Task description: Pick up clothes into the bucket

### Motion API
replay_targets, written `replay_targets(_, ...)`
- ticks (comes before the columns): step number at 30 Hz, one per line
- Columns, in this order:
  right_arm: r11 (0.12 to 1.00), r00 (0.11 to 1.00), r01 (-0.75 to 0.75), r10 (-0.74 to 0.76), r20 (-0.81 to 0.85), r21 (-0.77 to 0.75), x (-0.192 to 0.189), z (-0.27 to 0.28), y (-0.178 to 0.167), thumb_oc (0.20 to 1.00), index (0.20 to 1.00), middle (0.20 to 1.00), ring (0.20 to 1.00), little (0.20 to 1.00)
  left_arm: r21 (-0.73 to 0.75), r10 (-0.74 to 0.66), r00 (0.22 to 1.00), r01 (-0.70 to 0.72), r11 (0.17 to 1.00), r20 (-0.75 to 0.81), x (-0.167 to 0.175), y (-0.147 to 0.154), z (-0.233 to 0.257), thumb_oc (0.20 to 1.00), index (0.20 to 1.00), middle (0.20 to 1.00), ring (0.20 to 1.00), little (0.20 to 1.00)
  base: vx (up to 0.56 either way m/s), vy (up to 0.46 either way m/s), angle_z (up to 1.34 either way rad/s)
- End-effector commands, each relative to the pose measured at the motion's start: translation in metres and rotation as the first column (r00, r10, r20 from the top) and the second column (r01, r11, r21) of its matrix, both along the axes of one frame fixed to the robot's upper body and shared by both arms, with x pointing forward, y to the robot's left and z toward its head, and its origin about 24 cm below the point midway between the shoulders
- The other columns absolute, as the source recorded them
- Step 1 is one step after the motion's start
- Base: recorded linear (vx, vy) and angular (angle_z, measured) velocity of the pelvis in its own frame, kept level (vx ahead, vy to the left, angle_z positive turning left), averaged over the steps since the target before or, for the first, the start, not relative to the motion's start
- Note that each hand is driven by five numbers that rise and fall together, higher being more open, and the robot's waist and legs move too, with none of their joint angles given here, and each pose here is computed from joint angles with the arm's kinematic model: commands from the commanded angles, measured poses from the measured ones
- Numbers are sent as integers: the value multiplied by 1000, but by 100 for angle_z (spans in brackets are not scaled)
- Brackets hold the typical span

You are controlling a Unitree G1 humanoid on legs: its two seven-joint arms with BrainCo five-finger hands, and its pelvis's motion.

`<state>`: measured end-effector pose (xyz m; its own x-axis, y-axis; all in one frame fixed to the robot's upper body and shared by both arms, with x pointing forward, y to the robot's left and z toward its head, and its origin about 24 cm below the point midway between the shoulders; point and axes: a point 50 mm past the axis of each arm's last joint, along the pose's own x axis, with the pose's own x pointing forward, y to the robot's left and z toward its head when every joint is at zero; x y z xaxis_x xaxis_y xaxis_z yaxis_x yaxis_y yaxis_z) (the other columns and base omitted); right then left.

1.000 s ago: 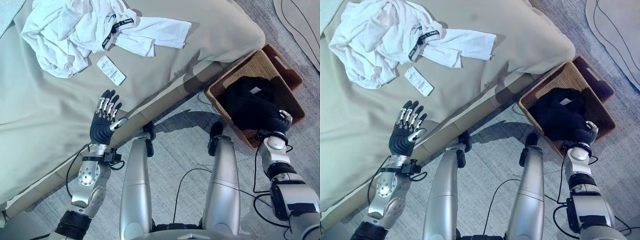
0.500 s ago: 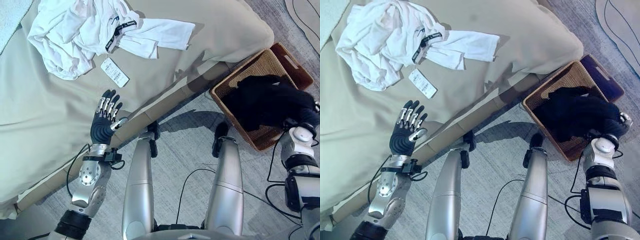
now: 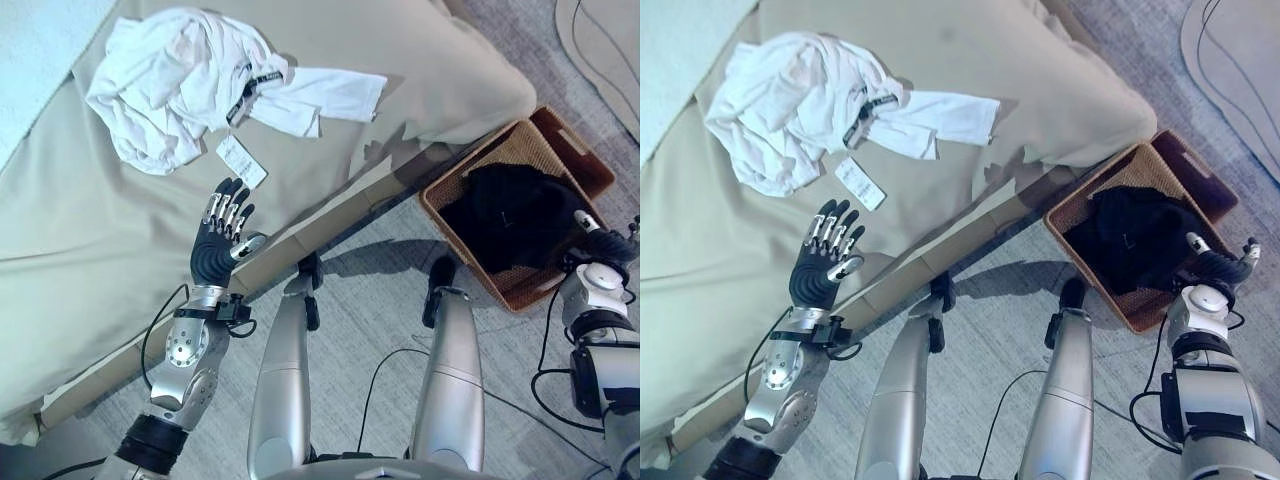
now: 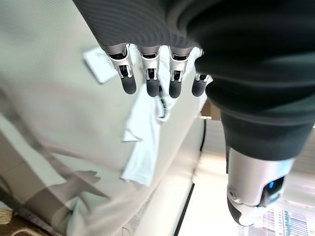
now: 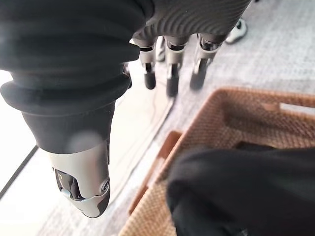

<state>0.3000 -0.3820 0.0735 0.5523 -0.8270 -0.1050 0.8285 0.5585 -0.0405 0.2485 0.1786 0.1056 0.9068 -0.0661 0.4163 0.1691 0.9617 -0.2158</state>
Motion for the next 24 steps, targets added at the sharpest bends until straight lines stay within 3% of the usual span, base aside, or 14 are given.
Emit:
replay_targets(1, 1000, 997, -23, 21, -79, -16, -9, -19, 4, 1000, 1000, 1000, 1000, 1000, -26, 54, 998, -53, 998, 32, 0, 9, 0, 1000, 1000, 1000, 1000, 1000, 19, -47, 3)
replay_targets(4, 998, 993, -53, 54, -107, 16, -16, -41, 15, 1000, 1000, 1000, 1000, 1000, -38, 84, 996, -83, 996, 25, 4, 11, -2, 1000, 1000, 1000, 1000, 1000, 59, -89, 8)
replay_targets(9, 984, 995, -74, 64, 71, 159, -18, -57, 40, 1000, 1000, 1000, 1000, 1000, -22, 138, 989, -139, 990, -44, 10, 17, -17, 1000, 1000, 1000, 1000, 1000, 82, -81, 8)
replay_targets(11, 982, 987, -134, 120, 107, 133, -14, -54, 52, 1000, 1000, 1000, 1000, 1000, 1, 152, 986, -152, 988, -73, 12, 18, -23, 1000, 1000, 1000, 1000, 1000, 74, -56, 13)
replay_targets(14, 937, 922, -348, 339, 189, 18, -23, -49, 84, 1000, 1000, 1000, 1000, 1000, 160, 237, 962, -215, 964, -136, 15, 21, -40, 1000, 1000, 1000, 1000, 1000, 113, -32, 10)
replay_targets(15, 937, 922, -348, 338, 188, 18, -23, -49, 85, 1000, 1000, 1000, 1000, 1000, 161, 237, 962, -215, 963, -136, 15, 21, -40, 1000, 1000, 1000, 1000, 1000, 138, -14, 31)
replay_targets(16, 902, 884, -426, 432, 178, -75, -27, -42, 98, 1000, 1000, 1000, 1000, 1000, 217, 265, 954, -232, 948, -139, 15, 25, -44, 1000, 1000, 1000, 1000, 1000, 63, 4, 34)
replay_targets(24, 816, 790, -576, 572, 220, -52, -27, -47, 139, 1000, 1000, 1000, 1000, 1000, 409, 371, 918, -287, 866, -142, 13, 42, -57, 1000, 1000, 1000, 1000, 1000, 139, 38, 13)
